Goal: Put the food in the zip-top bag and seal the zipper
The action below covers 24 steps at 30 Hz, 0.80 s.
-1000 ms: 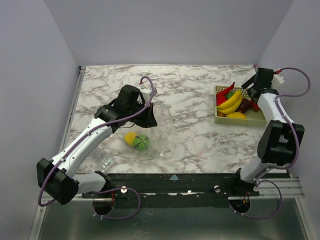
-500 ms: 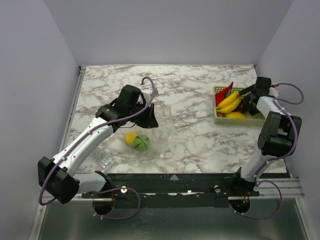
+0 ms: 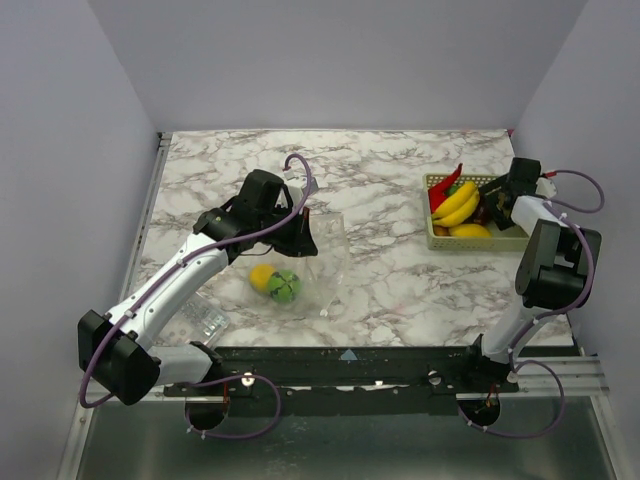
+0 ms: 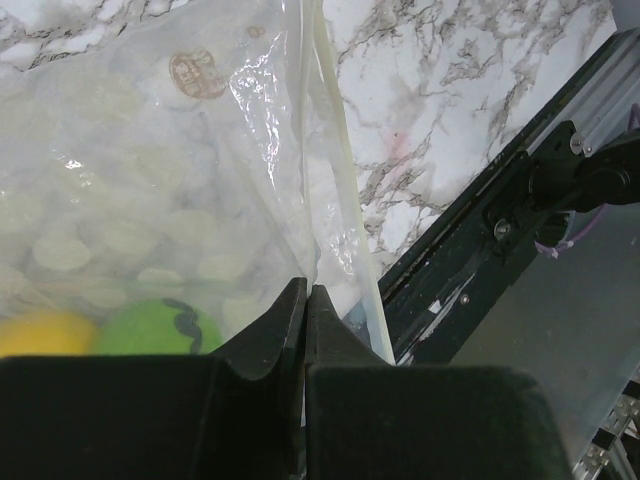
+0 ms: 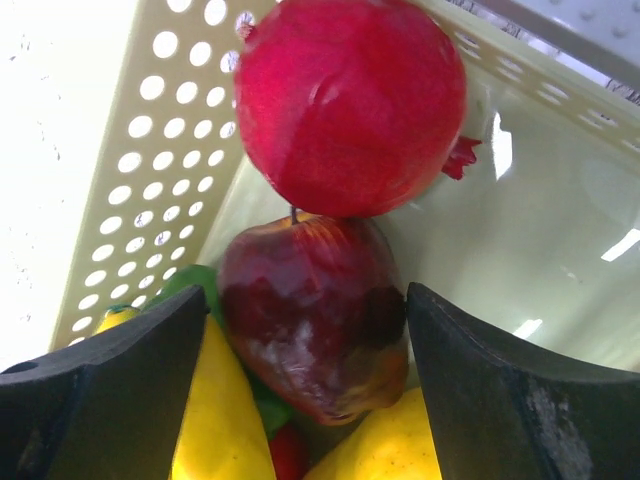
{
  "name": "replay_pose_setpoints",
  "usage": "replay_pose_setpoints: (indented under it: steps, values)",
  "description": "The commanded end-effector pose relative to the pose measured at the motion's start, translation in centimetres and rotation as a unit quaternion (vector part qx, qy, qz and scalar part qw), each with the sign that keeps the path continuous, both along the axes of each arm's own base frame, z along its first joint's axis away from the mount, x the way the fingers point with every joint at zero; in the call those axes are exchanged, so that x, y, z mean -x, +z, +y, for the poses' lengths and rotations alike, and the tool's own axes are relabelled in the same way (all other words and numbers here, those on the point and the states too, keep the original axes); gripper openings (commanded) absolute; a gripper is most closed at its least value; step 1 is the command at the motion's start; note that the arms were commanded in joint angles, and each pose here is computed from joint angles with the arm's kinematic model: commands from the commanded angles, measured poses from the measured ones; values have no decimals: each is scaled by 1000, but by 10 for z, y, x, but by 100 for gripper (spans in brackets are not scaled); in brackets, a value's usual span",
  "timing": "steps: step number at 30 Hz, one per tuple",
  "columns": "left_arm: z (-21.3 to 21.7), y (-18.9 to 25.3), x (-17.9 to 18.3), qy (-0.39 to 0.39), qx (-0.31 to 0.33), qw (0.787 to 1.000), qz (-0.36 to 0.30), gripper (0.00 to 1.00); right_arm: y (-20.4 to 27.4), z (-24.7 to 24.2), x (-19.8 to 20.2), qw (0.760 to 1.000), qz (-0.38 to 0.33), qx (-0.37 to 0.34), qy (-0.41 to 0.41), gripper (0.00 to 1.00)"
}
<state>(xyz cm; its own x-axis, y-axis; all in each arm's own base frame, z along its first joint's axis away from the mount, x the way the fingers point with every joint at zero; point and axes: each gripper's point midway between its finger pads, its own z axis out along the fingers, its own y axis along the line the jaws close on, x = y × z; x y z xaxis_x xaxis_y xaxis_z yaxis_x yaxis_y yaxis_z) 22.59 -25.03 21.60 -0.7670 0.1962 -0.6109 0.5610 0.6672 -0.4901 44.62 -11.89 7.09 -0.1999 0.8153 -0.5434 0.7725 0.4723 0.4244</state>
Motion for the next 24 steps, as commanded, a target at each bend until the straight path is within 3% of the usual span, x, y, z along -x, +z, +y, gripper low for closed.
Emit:
replay_pose_setpoints:
  steps: [1, 13, 18, 24]
  values:
    - [-3, 3, 0, -6, 9, 1000, -5, 0, -21, 6, 9, 1000, 13, -15, 1, 78]
    - [-3, 6, 1, -6, 12, 1000, -10, 0, 8, 2, 8, 1000, -8, 7, 6, 57]
    - [-3, 5, 3, -10, 15, 1000, -6, 0, 45, -2, 15, 999, -29, 43, 17, 33]
    - [-3, 6, 3, -8, 15, 1000, -7, 0, 77, 0, 28, 996, -43, 71, 43, 14]
